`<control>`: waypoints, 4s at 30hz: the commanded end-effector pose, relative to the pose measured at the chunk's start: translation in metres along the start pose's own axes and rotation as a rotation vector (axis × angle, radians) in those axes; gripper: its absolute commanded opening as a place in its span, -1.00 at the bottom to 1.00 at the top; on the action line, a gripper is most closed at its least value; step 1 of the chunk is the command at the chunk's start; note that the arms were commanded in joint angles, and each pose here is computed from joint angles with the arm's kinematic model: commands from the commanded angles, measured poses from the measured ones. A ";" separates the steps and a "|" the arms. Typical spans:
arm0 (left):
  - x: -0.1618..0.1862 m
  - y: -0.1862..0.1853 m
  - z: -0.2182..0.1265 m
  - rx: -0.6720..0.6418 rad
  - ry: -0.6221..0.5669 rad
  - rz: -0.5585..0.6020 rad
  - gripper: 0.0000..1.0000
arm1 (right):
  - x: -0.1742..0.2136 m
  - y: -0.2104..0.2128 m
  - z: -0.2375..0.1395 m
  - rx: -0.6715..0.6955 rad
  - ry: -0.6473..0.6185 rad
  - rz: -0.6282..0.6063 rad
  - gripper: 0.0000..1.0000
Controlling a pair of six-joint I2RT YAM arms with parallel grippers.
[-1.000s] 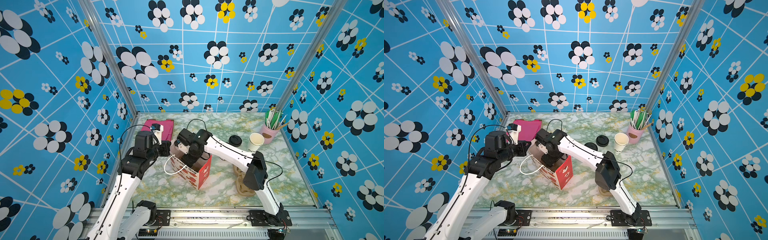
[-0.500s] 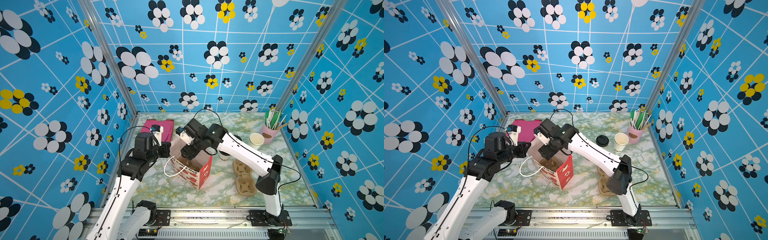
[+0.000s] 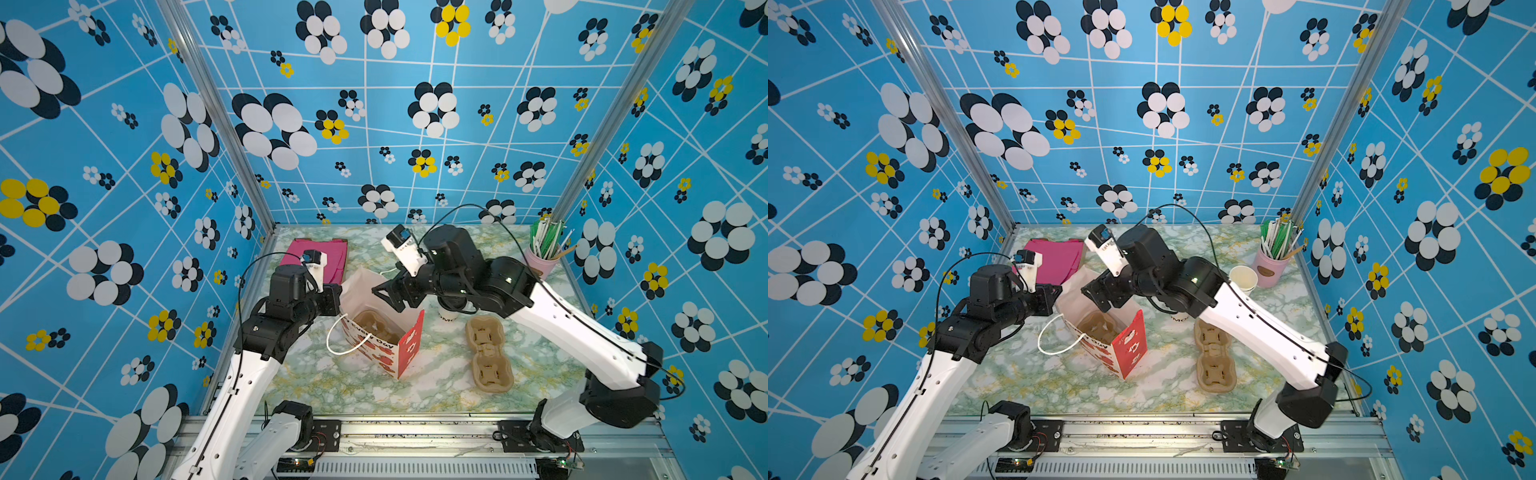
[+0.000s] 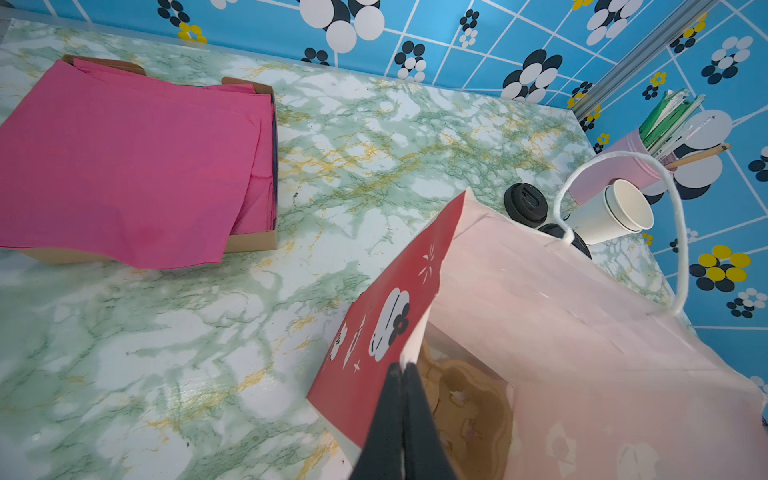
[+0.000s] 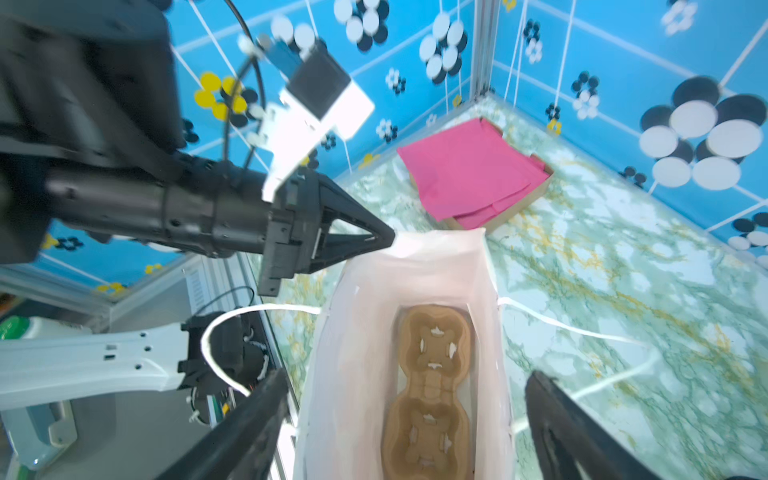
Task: Pack the takeout coffee
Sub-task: 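Open the right gripper and lift it out of the bag, then move the right gripper to the black-lidded cup and grasp it, then lift the lidded cup and carry it over the open bag with the right gripper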
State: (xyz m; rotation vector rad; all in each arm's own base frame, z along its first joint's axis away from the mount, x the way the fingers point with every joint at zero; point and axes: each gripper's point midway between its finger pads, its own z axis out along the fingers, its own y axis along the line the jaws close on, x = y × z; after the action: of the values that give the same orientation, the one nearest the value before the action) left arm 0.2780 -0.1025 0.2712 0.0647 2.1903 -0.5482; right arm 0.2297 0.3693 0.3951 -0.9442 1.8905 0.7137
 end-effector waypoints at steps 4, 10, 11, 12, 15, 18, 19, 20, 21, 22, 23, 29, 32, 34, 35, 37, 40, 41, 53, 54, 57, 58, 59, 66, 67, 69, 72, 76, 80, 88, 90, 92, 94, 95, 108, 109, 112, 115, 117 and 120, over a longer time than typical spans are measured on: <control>0.018 0.004 0.003 -0.010 0.046 -0.003 -1.00 | -0.020 -0.036 -0.044 0.134 -0.145 0.022 0.88; 0.017 0.003 0.005 -0.006 0.042 -0.008 -1.00 | 0.023 -0.102 -0.063 0.336 -0.026 0.134 0.98; 0.017 0.003 0.005 -0.005 0.043 -0.006 -1.00 | 0.031 -0.112 -0.067 0.368 0.000 0.154 0.98; 0.018 0.003 0.005 -0.006 0.043 -0.006 -1.00 | 0.038 -0.119 -0.069 0.385 0.020 0.170 0.98; 0.019 0.004 0.006 -0.006 0.046 -0.008 -1.00 | 0.069 -0.148 -0.070 0.449 0.096 0.248 0.98; 0.019 0.003 0.008 -0.003 0.049 -0.010 -1.00 | 0.097 -0.170 -0.066 0.484 0.153 0.328 0.98; 0.019 0.003 0.007 -0.002 0.049 -0.009 -1.00 | 0.107 -0.177 -0.062 0.491 0.178 0.351 0.98; 0.019 0.003 0.008 -0.003 0.049 -0.009 -1.00 | 0.115 -0.182 -0.059 0.497 0.203 0.368 0.98; 0.019 0.003 0.008 -0.003 0.049 -0.008 -1.00 | 0.124 -0.187 -0.054 0.498 0.227 0.385 0.98; 0.019 0.004 0.008 -0.004 0.050 -0.010 -1.00 | 0.132 -0.191 -0.050 0.496 0.250 0.402 0.98; 0.019 0.004 0.007 -0.005 0.048 -0.009 -1.00 | 0.140 -0.195 -0.044 0.491 0.273 0.420 0.98; 0.019 0.004 0.007 -0.009 0.049 -0.008 -1.00 | 0.178 -0.214 -0.015 0.481 0.391 0.482 0.97; 0.020 0.005 0.008 -0.012 0.051 -0.010 -1.00 | 0.191 -0.219 -0.002 0.476 0.434 0.492 0.95; 0.020 0.005 0.008 -0.011 0.051 -0.010 -1.00 | 0.198 -0.221 0.005 0.476 0.458 0.497 0.91; 0.020 0.005 0.008 -0.010 0.050 -0.011 -1.00 | 0.204 -0.223 0.009 0.478 0.476 0.499 0.89; 0.020 0.005 0.008 -0.009 0.049 -0.011 -1.00 | 0.214 -0.226 0.013 0.489 0.513 0.499 0.84; 0.020 0.005 0.008 -0.010 0.051 -0.010 -1.00 | 0.229 -0.229 0.019 0.491 0.578 0.502 0.82; 0.021 0.005 0.009 -0.010 0.052 -0.010 -1.00 | 0.233 -0.229 0.021 0.489 0.595 0.505 0.81; 0.022 0.006 0.011 -0.008 0.058 -0.015 -1.00 | 0.243 -0.225 0.031 0.466 0.638 0.517 0.77; 0.022 0.006 0.011 -0.007 0.057 -0.014 -1.00 | 0.242 -0.225 0.030 0.469 0.639 0.512 0.77; 0.023 0.006 0.012 -0.007 0.059 -0.013 -1.00 | 0.240 -0.225 0.028 0.484 0.648 0.495 0.77; 0.023 0.006 0.012 -0.007 0.059 -0.013 -1.00 | 0.238 -0.225 0.027 0.491 0.649 0.486 0.76; 0.023 0.006 0.012 -0.008 0.059 -0.013 -1.00 | 0.239 -0.224 0.026 0.498 0.657 0.478 0.77; 0.023 0.006 0.013 -0.006 0.060 -0.014 -1.00 | 0.245 -0.221 0.023 0.535 0.710 0.455 0.75; 0.023 0.006 0.013 -0.007 0.061 -0.014 -1.00 | 0.246 -0.222 0.022 0.543 0.717 0.454 0.75; 0.023 0.006 0.014 -0.006 0.061 -0.013 -1.00 | 0.248 -0.223 0.021 0.553 0.728 0.454 0.71; 0.024 0.006 0.014 -0.005 0.063 -0.014 -1.00 | 0.250 -0.223 0.023 0.552 0.733 0.463 0.68; 0.024 0.006 0.014 -0.005 0.062 -0.014 -1.00 | 0.251 -0.221 0.027 0.541 0.733 0.470 0.62; 0.025 0.006 0.014 -0.005 0.062 -0.016 -1.00 | 0.254 -0.221 0.029 0.539 0.741 0.468 0.53; 0.027 0.007 0.015 -0.006 0.064 -0.019 -1.00 | 0.264 -0.222 0.030 0.562 0.784 0.445 0.49; 0.027 0.007 0.015 -0.006 0.065 -0.021 -1.00 | 0.267 -0.223 0.030 0.570 0.800 0.433 0.50; 0.028 0.007 0.015 -0.005 0.064 -0.021 -1.00 | 0.270 -0.223 0.030 0.577 0.814 0.422 0.51; 0.028 0.008 0.015 -0.005 0.065 -0.021 -1.00 | 0.273 -0.223 0.030 0.584 0.829 0.413 0.52; 0.029 0.008 0.015 -0.005 0.066 -0.023 -1.00 | 0.275 -0.223 0.030 0.585 0.835 0.407 0.52; 0.030 0.008 0.015 -0.004 0.066 -0.027 -1.00 | 0.262 -0.220 0.029 0.568 0.791 0.404 0.36; 0.029 0.007 0.015 -0.003 0.064 -0.026 -1.00 | 0.259 -0.219 0.029 0.567 0.780 0.404 0.35; 0.029 0.007 0.014 -0.003 0.063 -0.028 -1.00 | 0.246 -0.218 0.024 0.562 0.742 0.403 0.31; 0.030 0.007 0.014 -0.002 0.063 -0.028 -1.00 | 0.232 -0.215 0.017 0.559 0.707 0.398 0.29; 0.030 0.007 0.014 -0.002 0.062 -0.027 -1.00 | 0.222 -0.213 0.011 0.554 0.681 0.393 0.29; 0.029 0.007 0.014 -0.002 0.061 -0.028 -1.00 | 0.203 -0.208 0.002 0.537 0.632 0.385 0.27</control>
State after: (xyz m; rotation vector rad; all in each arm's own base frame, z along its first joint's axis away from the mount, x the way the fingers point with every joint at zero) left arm 0.2829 -0.1055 0.2658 0.0611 2.1536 -0.5648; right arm 0.3428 0.1880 0.1543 -0.4695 2.7508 0.0143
